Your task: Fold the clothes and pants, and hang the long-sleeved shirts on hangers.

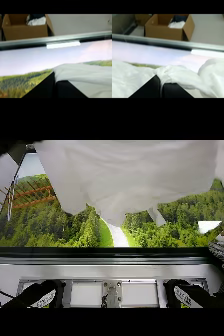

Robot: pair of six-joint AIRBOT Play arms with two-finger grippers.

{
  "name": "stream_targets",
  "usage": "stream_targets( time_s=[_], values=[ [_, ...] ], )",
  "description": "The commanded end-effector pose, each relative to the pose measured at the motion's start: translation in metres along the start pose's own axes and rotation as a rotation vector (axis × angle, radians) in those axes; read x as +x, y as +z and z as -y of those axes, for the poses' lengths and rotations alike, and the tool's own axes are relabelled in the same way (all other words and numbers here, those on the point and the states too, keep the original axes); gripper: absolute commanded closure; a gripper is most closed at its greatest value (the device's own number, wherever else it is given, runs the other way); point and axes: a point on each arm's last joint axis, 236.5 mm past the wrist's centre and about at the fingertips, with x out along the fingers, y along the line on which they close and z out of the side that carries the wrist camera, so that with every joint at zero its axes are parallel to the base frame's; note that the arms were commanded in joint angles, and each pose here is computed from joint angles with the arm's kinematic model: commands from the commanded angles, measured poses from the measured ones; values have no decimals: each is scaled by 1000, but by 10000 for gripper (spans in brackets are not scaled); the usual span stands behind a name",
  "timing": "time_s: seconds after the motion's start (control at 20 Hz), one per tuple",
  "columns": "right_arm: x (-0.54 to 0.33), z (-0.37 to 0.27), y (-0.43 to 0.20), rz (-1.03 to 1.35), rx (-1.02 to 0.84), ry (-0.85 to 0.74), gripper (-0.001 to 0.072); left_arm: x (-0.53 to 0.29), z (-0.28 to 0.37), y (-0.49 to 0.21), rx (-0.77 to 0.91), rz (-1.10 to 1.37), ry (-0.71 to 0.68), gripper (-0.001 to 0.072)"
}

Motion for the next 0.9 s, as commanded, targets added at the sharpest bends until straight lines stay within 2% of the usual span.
stream_targets(
  time_s=[0.0, 0.2, 0.25, 0.3, 0.35, 0.4, 0.45, 0.5, 0.55, 0.6, 0.7, 0.85],
  values=[
    [30, -41, -120, -334, -13, 87, 699, 54, -38, -122, -74, -290, 86, 693],
    [68, -148, -268, -591, 8, 318, 692, 84, -61, -272, -97, -660, 146, 693],
    [70, -180, -288, -606, -2, 383, 647, 87, -63, -296, -99, -714, 151, 693],
    [69, -209, -301, -616, -47, 450, 401, 90, -66, -314, -100, -755, 157, 693],
    [68, -230, -305, -603, -106, 499, 115, 92, -71, -323, -108, -784, 167, 693],
    [68, -239, -301, -576, -151, 518, 77, 94, -75, -326, -115, -800, 175, 693],
    [70, -233, -291, -544, -188, 497, 131, 95, -80, -324, -123, -808, 184, 692],
    [73, -219, -279, -510, -225, 454, 135, 96, -87, -316, -133, -803, 196, 511],
    [75, -198, -264, -474, -247, 395, 135, 97, -94, -304, -144, -783, 207, 153],
    [75, -174, -251, -449, -245, 332, 135, 96, -98, -291, -153, -764, 214, 78],
    [68, -120, -232, -437, -202, 212, 135, 92, -90, -269, -217, -736, 178, 78],
    [50, -33, -238, -509, -84, 19, 135, 78, -49, -267, -306, -734, 65, 78]
  ],
)
